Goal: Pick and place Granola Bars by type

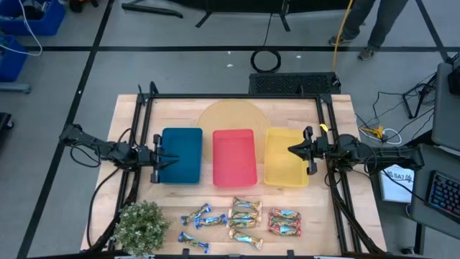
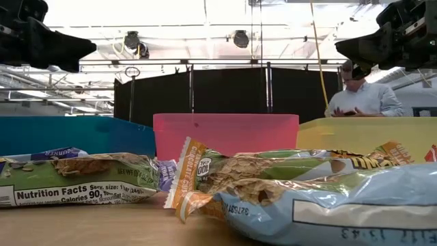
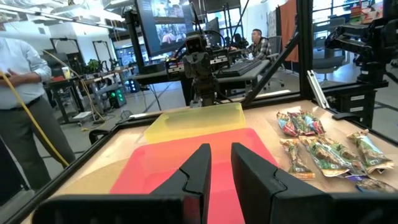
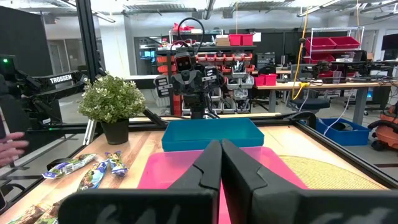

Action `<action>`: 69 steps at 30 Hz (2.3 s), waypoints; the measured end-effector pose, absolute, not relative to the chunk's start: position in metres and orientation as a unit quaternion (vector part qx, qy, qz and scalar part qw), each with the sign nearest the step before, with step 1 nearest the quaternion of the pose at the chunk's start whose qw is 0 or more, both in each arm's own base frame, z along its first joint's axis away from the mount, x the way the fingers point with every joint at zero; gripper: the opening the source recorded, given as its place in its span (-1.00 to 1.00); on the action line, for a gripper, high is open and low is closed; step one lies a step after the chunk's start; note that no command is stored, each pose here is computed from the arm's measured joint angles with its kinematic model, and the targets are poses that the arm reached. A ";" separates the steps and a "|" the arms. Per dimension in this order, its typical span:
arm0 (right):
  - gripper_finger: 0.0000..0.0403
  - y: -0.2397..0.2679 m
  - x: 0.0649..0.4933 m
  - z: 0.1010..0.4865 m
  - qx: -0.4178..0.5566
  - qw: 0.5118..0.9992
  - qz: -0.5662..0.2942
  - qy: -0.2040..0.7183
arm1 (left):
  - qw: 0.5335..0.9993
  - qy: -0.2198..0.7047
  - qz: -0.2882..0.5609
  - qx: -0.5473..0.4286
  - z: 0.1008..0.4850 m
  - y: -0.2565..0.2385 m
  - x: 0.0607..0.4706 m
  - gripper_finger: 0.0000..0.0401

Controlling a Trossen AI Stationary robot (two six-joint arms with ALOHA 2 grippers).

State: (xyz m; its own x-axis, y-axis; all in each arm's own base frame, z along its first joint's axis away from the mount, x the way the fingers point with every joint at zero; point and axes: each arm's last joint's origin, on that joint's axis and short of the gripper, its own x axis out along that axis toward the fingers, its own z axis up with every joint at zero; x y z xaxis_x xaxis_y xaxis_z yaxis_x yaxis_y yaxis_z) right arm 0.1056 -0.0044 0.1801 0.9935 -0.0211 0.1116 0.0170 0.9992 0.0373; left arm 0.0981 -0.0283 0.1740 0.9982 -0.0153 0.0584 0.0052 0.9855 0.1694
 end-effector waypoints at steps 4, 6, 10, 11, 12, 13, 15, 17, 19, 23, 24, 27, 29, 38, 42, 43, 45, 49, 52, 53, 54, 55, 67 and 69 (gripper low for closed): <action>-0.98 -0.004 0.106 0.180 0.018 0.998 -0.010 -0.056 | 0.994 -0.032 -0.004 0.103 0.175 -0.028 0.098 -0.64; -0.98 -0.004 0.106 0.180 0.018 0.998 -0.010 -0.056 | 0.994 -0.032 -0.004 0.101 0.174 -0.028 0.098 -0.64; -0.98 -0.004 0.106 0.180 0.018 0.998 -0.010 -0.056 | 0.994 -0.033 -0.004 0.100 0.175 -0.028 0.098 -0.64; -0.98 -0.004 0.106 0.180 0.018 0.998 -0.010 -0.056 | 0.995 -0.035 -0.005 0.098 0.175 -0.028 0.098 -0.64; -0.98 -0.004 0.106 0.180 0.018 0.998 -0.010 -0.057 | 0.995 -0.039 -0.007 0.089 0.176 -0.028 0.098 -0.64; -0.98 -0.004 0.106 0.181 0.018 0.998 -0.010 -0.058 | 0.996 -0.043 -0.008 0.073 0.177 -0.028 0.098 -0.64; -0.98 -0.004 0.105 0.181 0.018 0.998 -0.009 -0.061 | 0.998 -0.047 -0.010 0.033 0.178 -0.028 0.098 -0.64; -0.98 -0.004 0.105 0.181 0.018 0.998 -0.010 -0.062 | 0.999 -0.047 -0.011 0.018 0.178 -0.028 0.098 -0.64; -0.98 -0.004 0.105 0.181 0.018 0.998 -0.009 -0.062 | 0.998 -0.054 0.002 0.045 0.179 -0.028 0.098 -0.64; -0.98 -0.004 0.106 0.181 0.018 0.998 -0.010 -0.061 | 0.991 -0.047 0.047 0.120 0.179 -0.025 0.098 -0.64; -0.98 -0.004 0.105 0.181 0.018 0.998 -0.009 -0.062 | 0.989 -0.043 0.059 0.129 0.179 -0.024 0.098 -0.64; -0.98 -0.004 0.105 0.182 0.018 0.998 -0.010 -0.063 | 0.984 -0.048 0.090 0.147 0.181 -0.023 0.097 -0.64; -0.98 -0.004 0.105 0.185 0.009 0.997 -0.010 -0.079 | 0.979 -0.058 0.108 0.165 0.184 -0.022 0.096 -0.64; -0.98 -0.003 0.104 0.202 -0.014 0.987 -0.003 -0.159 | 0.972 -0.108 0.141 0.156 0.196 -0.019 0.093 -0.64; -0.98 0.007 0.111 0.237 -0.067 0.987 0.060 -0.131 | 0.977 -0.121 0.138 0.107 0.198 -0.019 0.093 -0.64; -0.98 0.009 0.113 0.249 -0.071 0.988 0.070 -0.119 | 0.978 -0.122 0.137 0.102 0.198 -0.019 0.093 -0.64; -0.98 0.014 0.123 0.270 -0.068 0.994 0.068 -0.061 | 0.978 -0.120 0.137 0.102 0.197 -0.019 0.093 -0.64; -0.98 0.031 0.152 0.305 -0.060 0.991 0.048 0.114 | 0.979 -0.115 0.136 0.100 0.196 -0.019 0.093 -0.64; -0.98 0.053 0.175 0.318 -0.046 0.959 0.070 0.271 | 0.981 -0.117 0.135 0.081 0.196 -0.019 0.093 -0.64; -0.98 0.061 0.183 0.322 -0.031 0.946 0.072 0.315 | 0.981 -0.118 0.135 0.078 0.196 -0.019 0.093 -0.64; -0.98 0.069 0.190 0.324 -0.013 0.932 0.068 0.356 | 0.981 -0.118 0.135 0.078 0.196 -0.019 0.093 -0.64; -0.98 0.077 0.195 0.327 0.004 0.917 0.062 0.394 | 0.981 -0.117 0.135 0.079 0.196 -0.019 0.093 -0.64; -0.94 0.157 0.225 0.260 0.092 0.791 -0.067 0.601 | 0.981 -0.113 0.134 0.085 0.195 -0.019 0.094 -0.64; -0.87 0.164 0.228 0.248 0.079 0.793 -0.058 0.602 | 0.981 -0.113 0.134 0.085 0.195 -0.019 0.094 -0.64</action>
State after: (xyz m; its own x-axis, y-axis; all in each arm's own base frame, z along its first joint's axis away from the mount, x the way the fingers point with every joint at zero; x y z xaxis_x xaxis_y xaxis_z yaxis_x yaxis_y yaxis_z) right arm 0.2279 0.1641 0.2478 0.2686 0.0030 -0.9632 0.1870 0.9808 0.0552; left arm 0.0937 -0.0195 0.1955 0.9386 0.2433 0.2445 -0.2817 0.9497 0.1365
